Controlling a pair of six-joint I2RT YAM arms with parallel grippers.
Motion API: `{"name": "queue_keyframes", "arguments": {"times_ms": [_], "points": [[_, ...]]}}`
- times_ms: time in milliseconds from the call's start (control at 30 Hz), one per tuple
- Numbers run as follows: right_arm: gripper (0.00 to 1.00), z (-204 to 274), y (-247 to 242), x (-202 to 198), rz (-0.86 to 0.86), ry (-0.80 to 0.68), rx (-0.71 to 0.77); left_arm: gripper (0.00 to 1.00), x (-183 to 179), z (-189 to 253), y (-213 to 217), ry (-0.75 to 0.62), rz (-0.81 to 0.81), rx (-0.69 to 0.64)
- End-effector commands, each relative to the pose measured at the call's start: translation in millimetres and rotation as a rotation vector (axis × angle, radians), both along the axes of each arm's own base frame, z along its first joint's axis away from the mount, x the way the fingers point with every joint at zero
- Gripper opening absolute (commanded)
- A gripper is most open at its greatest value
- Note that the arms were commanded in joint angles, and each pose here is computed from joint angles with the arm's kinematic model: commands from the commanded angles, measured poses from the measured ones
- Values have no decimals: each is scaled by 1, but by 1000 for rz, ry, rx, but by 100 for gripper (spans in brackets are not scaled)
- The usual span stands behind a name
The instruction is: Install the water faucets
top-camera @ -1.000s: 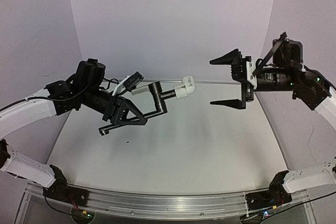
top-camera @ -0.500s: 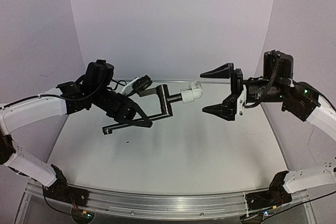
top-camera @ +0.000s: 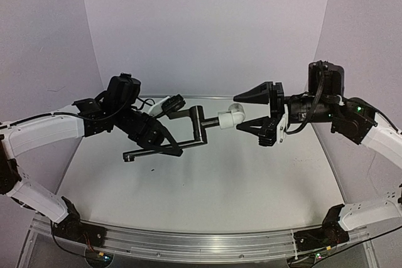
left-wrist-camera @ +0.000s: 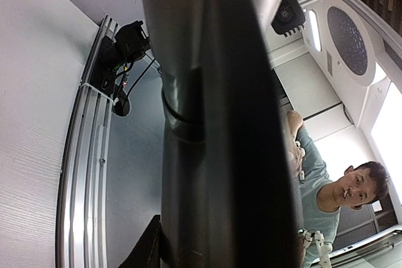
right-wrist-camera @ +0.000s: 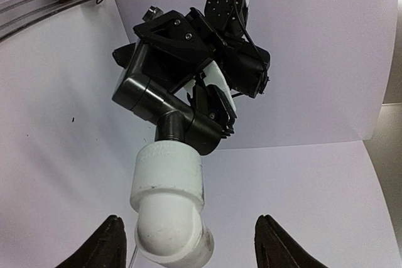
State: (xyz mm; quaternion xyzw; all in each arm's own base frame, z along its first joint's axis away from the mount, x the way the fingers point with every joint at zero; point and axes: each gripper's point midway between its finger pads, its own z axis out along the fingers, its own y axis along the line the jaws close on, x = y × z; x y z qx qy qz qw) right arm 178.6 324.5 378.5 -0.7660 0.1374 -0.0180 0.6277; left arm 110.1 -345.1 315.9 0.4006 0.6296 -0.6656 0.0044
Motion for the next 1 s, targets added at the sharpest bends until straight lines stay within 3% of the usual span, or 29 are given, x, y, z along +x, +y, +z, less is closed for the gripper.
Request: {"name": "queue_keyframes", "arguments": {"times_ms": [0, 367, 700, 967], "points": [[57, 6, 6, -1, 20, -42, 18, 0, -8, 52, 3, -150, -68, -181], [26, 11, 10, -3, 1, 108, 54, 0, -8, 52, 3, -244, -33, -201], [20, 34, 11, -9, -26, 409, 136, 0, 9, 42, -1, -414, 102, -140], [13, 37, 15, -8, -85, 758, 168, 0, 32, 33, 1, -634, 259, -85]]}}
